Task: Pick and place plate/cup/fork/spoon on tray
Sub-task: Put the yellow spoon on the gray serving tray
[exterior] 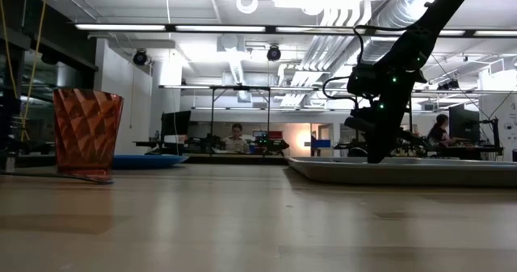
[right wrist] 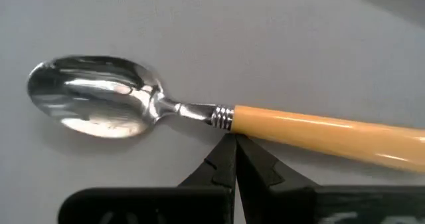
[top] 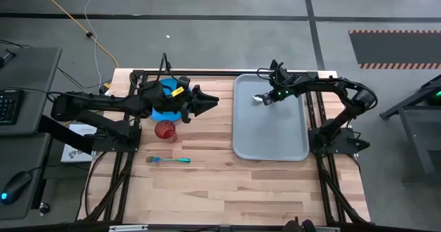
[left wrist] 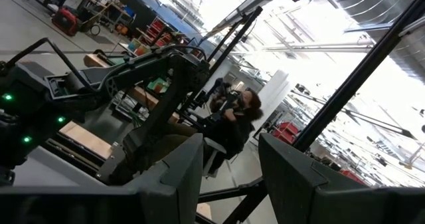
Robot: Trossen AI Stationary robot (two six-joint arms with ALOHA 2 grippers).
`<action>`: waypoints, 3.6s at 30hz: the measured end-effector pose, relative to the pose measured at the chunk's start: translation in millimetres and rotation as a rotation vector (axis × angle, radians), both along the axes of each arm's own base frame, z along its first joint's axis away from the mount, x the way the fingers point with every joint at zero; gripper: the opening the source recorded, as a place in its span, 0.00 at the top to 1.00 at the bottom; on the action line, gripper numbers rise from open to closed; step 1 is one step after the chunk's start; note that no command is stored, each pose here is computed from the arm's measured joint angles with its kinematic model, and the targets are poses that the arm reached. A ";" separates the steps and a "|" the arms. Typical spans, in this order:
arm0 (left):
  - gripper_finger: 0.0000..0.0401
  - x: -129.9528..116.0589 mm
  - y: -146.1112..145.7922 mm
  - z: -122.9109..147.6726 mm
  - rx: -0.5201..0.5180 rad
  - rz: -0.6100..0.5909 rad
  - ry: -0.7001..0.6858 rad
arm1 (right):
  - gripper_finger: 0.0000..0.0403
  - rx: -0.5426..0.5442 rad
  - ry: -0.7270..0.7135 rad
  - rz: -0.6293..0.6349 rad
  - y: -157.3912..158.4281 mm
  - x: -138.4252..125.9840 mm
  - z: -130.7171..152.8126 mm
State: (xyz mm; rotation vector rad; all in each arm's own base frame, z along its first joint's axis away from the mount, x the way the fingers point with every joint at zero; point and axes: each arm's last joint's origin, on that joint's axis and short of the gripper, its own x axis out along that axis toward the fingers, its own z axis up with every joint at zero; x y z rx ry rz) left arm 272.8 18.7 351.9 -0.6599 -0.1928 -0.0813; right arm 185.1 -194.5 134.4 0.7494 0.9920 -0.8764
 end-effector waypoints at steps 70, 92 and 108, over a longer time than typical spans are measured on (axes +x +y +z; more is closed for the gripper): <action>0.66 -0.4 0.4 0.4 -0.065 -0.057 0.000 | 1.00 -0.036 -0.160 0.216 31.0 25.0 28.9; 0.66 -0.7 4.7 0.5 -0.052 -0.024 -0.003 | 1.00 0.110 0.173 0.272 33.4 -17.6 20.4; 0.66 -1.5 11.2 1.0 -0.051 0.000 -0.008 | 1.00 0.124 0.208 0.326 30.9 -11.6 5.8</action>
